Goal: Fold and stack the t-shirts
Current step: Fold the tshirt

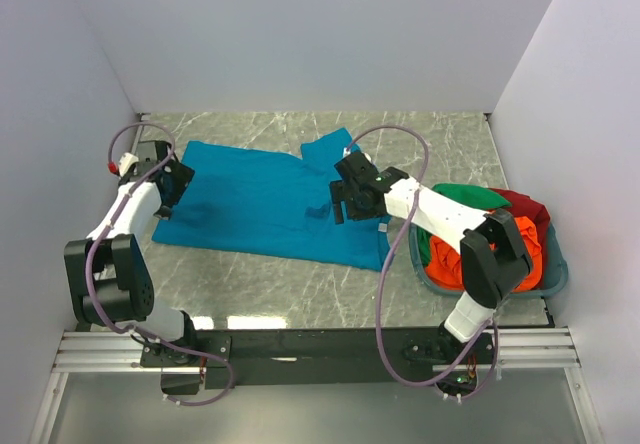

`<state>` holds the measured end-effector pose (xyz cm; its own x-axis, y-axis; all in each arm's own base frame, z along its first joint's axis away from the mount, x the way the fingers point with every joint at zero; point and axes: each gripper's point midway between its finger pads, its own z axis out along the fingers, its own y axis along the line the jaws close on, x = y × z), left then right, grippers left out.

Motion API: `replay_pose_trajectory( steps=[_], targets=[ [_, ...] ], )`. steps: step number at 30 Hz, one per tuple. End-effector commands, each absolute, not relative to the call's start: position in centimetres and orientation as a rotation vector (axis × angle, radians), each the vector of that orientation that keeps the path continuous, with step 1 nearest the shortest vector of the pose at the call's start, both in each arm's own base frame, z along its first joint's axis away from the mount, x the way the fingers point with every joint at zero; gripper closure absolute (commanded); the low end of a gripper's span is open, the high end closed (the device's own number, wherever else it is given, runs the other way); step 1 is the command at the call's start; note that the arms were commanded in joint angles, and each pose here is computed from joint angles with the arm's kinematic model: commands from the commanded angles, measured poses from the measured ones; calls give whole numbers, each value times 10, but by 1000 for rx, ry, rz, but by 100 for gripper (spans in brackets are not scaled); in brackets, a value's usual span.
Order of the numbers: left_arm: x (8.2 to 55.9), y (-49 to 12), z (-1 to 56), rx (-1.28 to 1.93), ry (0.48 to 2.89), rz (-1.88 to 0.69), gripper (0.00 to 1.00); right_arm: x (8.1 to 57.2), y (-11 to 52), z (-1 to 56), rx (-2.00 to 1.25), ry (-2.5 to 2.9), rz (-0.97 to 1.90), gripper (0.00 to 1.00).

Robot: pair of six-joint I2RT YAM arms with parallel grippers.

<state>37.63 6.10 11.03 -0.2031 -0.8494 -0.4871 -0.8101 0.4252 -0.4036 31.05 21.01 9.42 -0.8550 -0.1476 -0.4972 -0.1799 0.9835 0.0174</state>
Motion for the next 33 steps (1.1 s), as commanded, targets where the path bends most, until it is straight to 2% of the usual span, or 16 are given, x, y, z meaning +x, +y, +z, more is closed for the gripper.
replay_pose_trajectory(
  steps=[1,8,16,20,27,33],
  targets=[
    [373,52,111,-1352,2041,-119,1,319,232,109,-207,2538,208,14],
    [366,49,95,-1345,2084,-116,1,349,249,89,-277,2496,36,11],
    [365,56,93,-1347,2094,-58,0,381,278,65,-298,2462,37,11],
    [367,54,89,-1349,2102,-61,1,401,281,58,-206,2434,-33,11],
    [364,53,87,-1358,2112,-60,0,435,291,80,-129,2354,-95,11],
    [372,44,104,-1285,2083,-135,1,416,288,114,-109,2320,32,10]
  ],
)
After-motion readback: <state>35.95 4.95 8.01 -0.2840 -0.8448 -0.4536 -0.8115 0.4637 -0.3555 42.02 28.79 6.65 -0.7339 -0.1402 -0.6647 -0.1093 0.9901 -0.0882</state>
